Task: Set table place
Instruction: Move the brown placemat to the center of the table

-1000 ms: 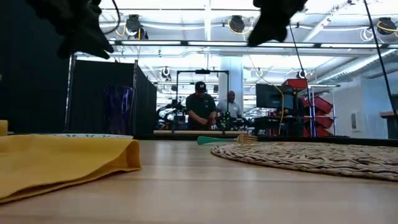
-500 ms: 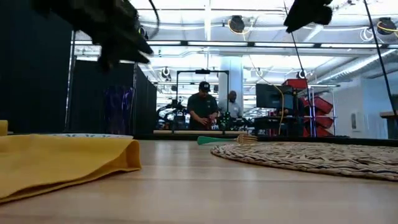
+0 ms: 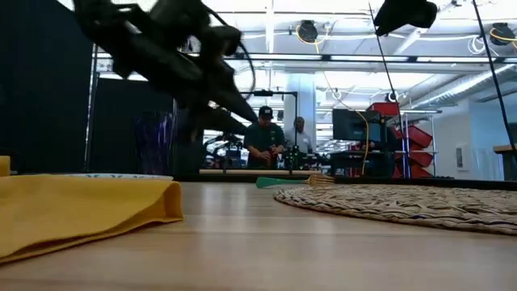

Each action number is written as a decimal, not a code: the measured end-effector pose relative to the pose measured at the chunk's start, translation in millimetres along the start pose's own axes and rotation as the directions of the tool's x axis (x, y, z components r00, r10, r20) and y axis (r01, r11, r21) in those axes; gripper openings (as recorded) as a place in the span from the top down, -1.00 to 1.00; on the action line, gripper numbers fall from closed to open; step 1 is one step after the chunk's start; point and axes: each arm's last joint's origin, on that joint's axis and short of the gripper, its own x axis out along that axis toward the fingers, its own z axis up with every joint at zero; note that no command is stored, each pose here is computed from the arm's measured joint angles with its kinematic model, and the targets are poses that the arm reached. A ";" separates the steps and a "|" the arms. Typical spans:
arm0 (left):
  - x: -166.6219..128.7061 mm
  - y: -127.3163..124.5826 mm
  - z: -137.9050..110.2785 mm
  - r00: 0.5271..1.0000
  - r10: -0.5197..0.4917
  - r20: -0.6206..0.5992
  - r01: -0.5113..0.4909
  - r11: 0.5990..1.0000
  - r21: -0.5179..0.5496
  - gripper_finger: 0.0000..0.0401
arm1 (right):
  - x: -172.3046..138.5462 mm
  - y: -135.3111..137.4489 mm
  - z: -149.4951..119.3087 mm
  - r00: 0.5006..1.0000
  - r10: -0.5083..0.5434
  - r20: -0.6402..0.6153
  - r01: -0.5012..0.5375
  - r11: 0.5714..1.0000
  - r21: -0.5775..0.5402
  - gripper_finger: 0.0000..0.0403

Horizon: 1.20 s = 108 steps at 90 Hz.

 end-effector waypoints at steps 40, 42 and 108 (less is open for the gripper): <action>66.7 -23.4 9.0 0.996 0.012 -0.092 -0.004 0.996 0.089 0.56 | -21.4 -12.2 -8.6 1.000 0.012 0.012 -0.012 1.000 0.002 0.39; 69.7 -24.7 7.6 0.995 0.016 -0.101 -0.006 0.995 0.096 0.56 | -22.7 -12.9 -8.9 1.000 0.014 0.016 -0.014 1.000 0.003 0.39; 71.5 -8.8 48.0 0.866 0.455 -0.209 -0.390 0.875 0.288 0.56 | -33.2 -18.1 -13.2 0.999 0.047 0.023 -0.047 0.999 0.002 0.39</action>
